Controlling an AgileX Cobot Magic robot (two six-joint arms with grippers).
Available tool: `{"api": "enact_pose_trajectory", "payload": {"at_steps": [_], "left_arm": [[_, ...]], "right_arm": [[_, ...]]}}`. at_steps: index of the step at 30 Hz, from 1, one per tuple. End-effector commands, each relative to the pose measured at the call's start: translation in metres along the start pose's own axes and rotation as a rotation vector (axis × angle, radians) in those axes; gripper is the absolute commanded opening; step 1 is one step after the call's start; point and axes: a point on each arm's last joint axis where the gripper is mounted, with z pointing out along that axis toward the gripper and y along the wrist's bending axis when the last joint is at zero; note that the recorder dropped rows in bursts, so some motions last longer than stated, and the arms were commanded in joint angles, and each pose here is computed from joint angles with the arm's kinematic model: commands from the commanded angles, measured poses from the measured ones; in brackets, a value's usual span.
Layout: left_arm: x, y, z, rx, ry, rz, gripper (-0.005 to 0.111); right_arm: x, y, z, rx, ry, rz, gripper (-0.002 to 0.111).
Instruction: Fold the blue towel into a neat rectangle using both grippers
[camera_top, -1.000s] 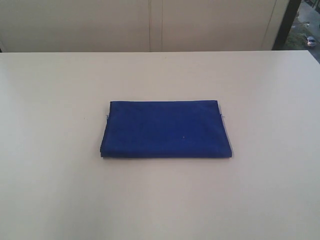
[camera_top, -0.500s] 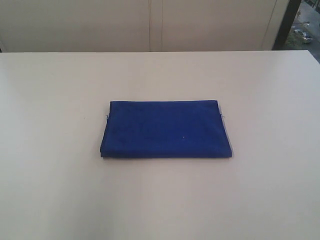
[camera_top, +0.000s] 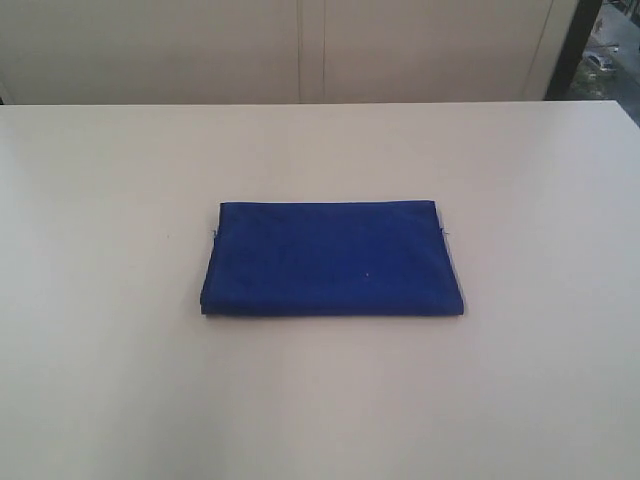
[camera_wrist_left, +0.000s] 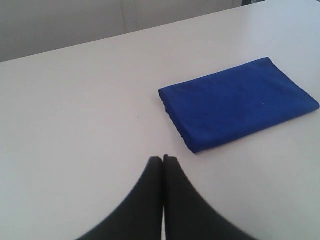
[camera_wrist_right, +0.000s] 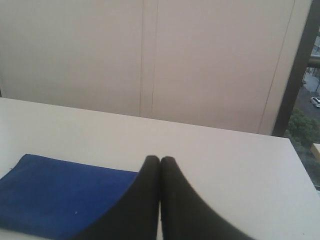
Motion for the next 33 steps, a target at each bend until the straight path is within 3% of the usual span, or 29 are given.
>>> {"api": "enact_pose_trajectory", "payload": {"at_steps": [1, 11, 17, 33], "left_arm": [[0.002, 0.0, 0.0, -0.003, 0.006, 0.001, 0.0], [0.002, 0.0, 0.0, -0.003, 0.006, 0.001, 0.0], [0.002, 0.0, 0.0, -0.003, 0.006, 0.001, 0.0], [0.002, 0.0, 0.0, -0.003, 0.006, 0.001, 0.0]], "right_arm": [[0.0, -0.001, 0.0, 0.013, -0.012, -0.013, 0.0], [0.0, -0.001, -0.007, 0.024, -0.044, -0.013, 0.0], [-0.001, -0.004, -0.02, 0.224, -0.109, -0.015, 0.0], [-0.001, -0.002, -0.021, 0.142, -0.119, -0.018, 0.0]]}}
